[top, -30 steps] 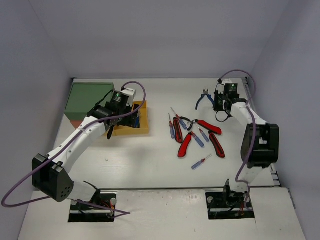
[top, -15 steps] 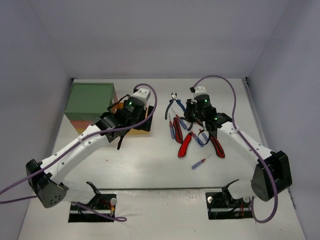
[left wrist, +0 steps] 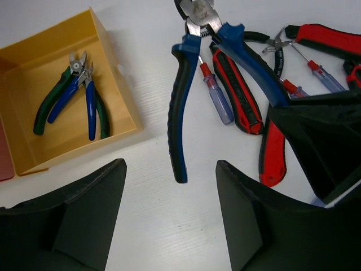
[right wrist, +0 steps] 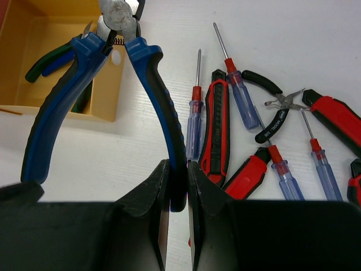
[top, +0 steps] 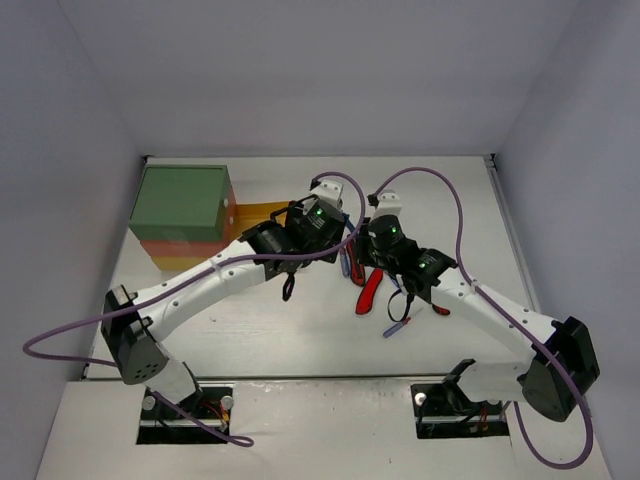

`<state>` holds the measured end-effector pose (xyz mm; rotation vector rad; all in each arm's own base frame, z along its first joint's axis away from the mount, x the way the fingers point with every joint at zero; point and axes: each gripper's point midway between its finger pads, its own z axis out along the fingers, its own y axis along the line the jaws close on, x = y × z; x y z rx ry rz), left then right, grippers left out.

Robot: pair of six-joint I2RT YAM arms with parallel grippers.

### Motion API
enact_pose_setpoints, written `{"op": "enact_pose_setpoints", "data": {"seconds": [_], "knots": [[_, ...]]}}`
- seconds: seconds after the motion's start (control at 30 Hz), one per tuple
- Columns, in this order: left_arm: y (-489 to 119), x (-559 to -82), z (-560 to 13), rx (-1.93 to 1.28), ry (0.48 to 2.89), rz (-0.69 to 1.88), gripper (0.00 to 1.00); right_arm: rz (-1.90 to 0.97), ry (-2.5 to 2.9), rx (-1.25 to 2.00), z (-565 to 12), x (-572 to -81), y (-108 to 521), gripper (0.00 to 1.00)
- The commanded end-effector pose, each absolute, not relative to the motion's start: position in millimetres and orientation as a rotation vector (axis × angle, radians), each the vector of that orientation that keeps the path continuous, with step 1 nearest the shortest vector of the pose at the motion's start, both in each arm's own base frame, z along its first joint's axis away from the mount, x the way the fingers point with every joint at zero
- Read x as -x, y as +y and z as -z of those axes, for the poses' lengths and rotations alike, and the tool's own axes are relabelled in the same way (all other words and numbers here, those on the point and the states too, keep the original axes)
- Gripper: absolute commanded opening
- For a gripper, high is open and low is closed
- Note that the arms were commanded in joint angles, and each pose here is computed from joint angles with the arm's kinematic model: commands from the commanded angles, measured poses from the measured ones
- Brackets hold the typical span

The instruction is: Sort the tools into containers

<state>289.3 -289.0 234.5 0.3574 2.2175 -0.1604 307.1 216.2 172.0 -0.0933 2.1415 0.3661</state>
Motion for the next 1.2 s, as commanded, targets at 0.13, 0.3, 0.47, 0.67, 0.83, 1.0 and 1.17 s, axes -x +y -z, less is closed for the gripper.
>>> {"op": "enact_pose_setpoints", "data": {"seconds": [0.13,0.3,0.47,0.67,0.83,1.0,1.17], "knots": [[-291.5,-309.0,-250.0,-0.269,2.163,0.080,0.56,-0.438,1.989,-0.005,-215.2,-315.2,223.2,0.00],[-296.6,-313.0,-235.3,-0.280,2.194,0.056,0.53,-0.450,1.981,-0.002,-218.8,-313.6,224.3,0.00],[-300.3,-317.2,-230.0,-0.270,2.211,0.067,0.39,-0.453,1.981,0.004,-218.2,-311.7,225.6,0.00],[-303.3,-318.1,-230.4,-0.270,2.211,0.074,0.11,-0.449,1.986,0.002,-215.0,-310.7,224.8,0.00],[-299.0,-318.7,-228.6,-0.277,2.218,0.069,0.00,-0.435,1.996,0.004,-208.4,-310.3,223.6,0.00],[-273.3,-328.0,-223.1,-0.215,2.242,0.044,0.00,-0.442,2.011,0.016,-204.4,-309.7,226.3,0.33],[-234.1,-340.0,-227.7,-0.155,2.240,-0.005,0.00,-0.448,1.994,0.019,-210.5,-307.7,224.4,0.71]]}}
